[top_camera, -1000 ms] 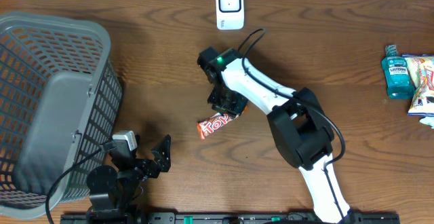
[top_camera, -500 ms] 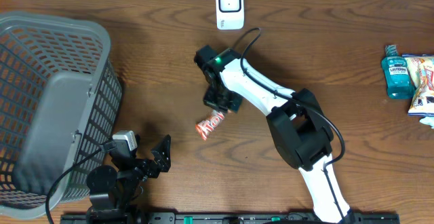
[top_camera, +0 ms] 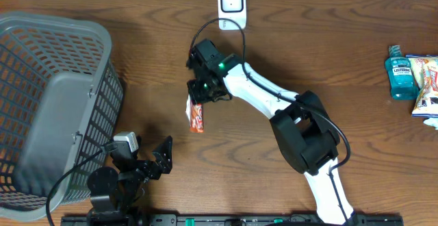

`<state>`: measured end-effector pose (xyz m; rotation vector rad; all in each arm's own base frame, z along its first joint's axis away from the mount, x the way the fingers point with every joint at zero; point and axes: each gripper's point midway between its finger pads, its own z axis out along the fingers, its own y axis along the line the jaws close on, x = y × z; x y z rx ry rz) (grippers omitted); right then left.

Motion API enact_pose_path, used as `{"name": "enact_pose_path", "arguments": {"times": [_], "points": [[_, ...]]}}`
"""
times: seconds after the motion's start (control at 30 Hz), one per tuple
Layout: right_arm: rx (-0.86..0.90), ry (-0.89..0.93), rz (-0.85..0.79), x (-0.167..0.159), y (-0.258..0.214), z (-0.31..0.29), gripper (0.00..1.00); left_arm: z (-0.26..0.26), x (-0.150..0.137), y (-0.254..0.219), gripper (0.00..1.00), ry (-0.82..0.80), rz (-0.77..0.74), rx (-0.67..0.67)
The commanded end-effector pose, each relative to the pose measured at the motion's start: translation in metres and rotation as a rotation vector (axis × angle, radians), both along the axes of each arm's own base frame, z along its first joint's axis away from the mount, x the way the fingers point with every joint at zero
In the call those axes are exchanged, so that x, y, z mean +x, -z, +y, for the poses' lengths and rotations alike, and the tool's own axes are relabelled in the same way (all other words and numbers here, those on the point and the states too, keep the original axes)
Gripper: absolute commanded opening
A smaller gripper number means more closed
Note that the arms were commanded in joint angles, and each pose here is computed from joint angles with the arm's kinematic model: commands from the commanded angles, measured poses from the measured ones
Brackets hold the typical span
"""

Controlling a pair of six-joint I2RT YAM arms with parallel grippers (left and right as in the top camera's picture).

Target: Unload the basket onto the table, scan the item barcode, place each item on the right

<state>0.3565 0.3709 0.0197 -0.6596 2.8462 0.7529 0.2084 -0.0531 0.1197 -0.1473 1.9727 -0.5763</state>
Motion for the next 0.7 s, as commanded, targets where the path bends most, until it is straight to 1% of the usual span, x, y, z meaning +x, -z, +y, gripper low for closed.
{"name": "enact_pose_path", "arguments": {"times": [0.0, 0.1, 0.2, 0.4, 0.5, 0.67], "points": [[0.246, -0.386, -0.038, -0.033, -0.03, 0.015, 0.01, -0.001, -0.002, 0.01, 0.99, 0.01, 0.03, 0.001], [0.36, -0.499, -0.03, -0.043, -0.039, 0.006, 0.01, -0.001, -0.002, 0.01, 0.99, 0.01, 0.03, 0.001], [0.368, -0.539, -0.043, -0.042, -0.031, -0.011, 0.01, -0.001, -0.002, 0.01, 0.99, 0.01, 0.03, 0.001], [0.362, -0.497, -0.041, -0.031, -0.012, -0.042, 0.01, -0.001, -0.002, 0.01, 0.99, 0.01, 0.03, 0.001], [0.418, -0.465, -0.032, -0.029, -0.005, -0.052, 0.01, -0.001, -0.002, 0.01, 0.99, 0.01, 0.03, 0.001], [0.401, -0.412, -0.028, -0.026, 0.018, -0.076, 0.01, -0.001, -0.002, 0.01, 0.99, 0.01, 0.03, 0.001]]}}
